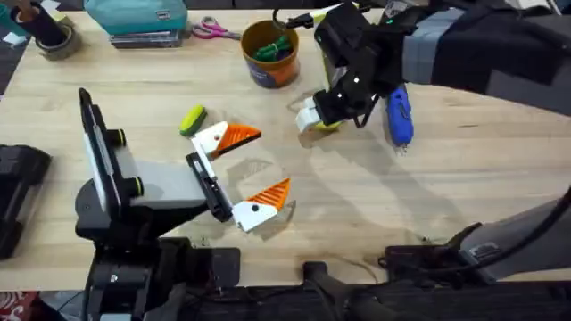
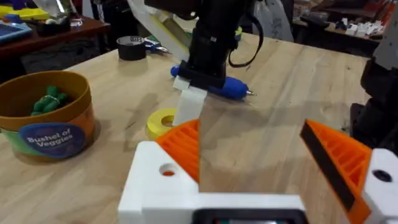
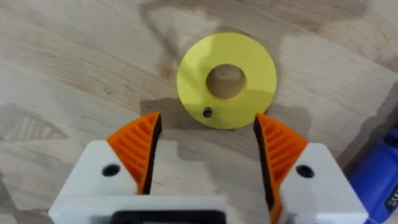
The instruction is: Pick up the gripper from the table and insert it into the empty holder that is missing its gripper. Then pick up a screw, insert it into the mounting hole, and use the screwdriver to tighten it. Finally, clean up the table by picking up the vegetable and placing it into the bucket.
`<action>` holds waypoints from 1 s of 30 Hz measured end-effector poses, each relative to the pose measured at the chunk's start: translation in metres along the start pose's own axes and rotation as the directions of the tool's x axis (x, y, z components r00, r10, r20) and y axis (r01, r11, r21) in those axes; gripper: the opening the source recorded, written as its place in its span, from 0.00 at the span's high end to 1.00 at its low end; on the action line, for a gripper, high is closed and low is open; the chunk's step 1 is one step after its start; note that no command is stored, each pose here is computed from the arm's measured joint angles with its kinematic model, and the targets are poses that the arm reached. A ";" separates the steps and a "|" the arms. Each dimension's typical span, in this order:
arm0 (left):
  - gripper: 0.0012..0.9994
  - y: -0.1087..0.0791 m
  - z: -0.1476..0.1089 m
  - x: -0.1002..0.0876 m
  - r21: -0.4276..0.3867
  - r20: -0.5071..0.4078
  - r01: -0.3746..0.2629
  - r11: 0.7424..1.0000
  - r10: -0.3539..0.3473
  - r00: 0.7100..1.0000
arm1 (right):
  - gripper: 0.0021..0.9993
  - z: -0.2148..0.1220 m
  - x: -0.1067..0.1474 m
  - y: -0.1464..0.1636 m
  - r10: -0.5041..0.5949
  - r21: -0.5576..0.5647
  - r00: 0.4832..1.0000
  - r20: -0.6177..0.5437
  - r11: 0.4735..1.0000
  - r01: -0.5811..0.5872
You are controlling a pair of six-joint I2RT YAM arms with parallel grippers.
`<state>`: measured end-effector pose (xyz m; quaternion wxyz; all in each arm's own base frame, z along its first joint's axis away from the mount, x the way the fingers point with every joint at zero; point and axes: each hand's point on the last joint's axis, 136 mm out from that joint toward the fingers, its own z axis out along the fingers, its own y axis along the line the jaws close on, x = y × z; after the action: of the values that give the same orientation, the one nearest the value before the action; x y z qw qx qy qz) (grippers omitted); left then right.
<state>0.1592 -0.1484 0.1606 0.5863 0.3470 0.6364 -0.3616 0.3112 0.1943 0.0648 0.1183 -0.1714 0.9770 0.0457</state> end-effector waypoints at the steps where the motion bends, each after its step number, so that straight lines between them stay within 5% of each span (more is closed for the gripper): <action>1: 0.01 0.000 0.000 0.000 0.000 0.000 0.000 1.000 0.000 1.000 | 0.13 0.000 0.000 0.000 -0.001 0.000 1.000 0.000 1.000 0.001; 30: 0.01 0.000 0.000 0.000 0.000 0.000 0.000 1.000 0.000 1.000 | 0.66 0.007 -0.008 0.002 -0.007 -0.003 1.000 0.023 1.000 0.007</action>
<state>0.1592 -0.1484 0.1606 0.5863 0.3470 0.6364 -0.3616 0.3190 0.2000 0.0597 0.1294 -0.1743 0.9750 0.0485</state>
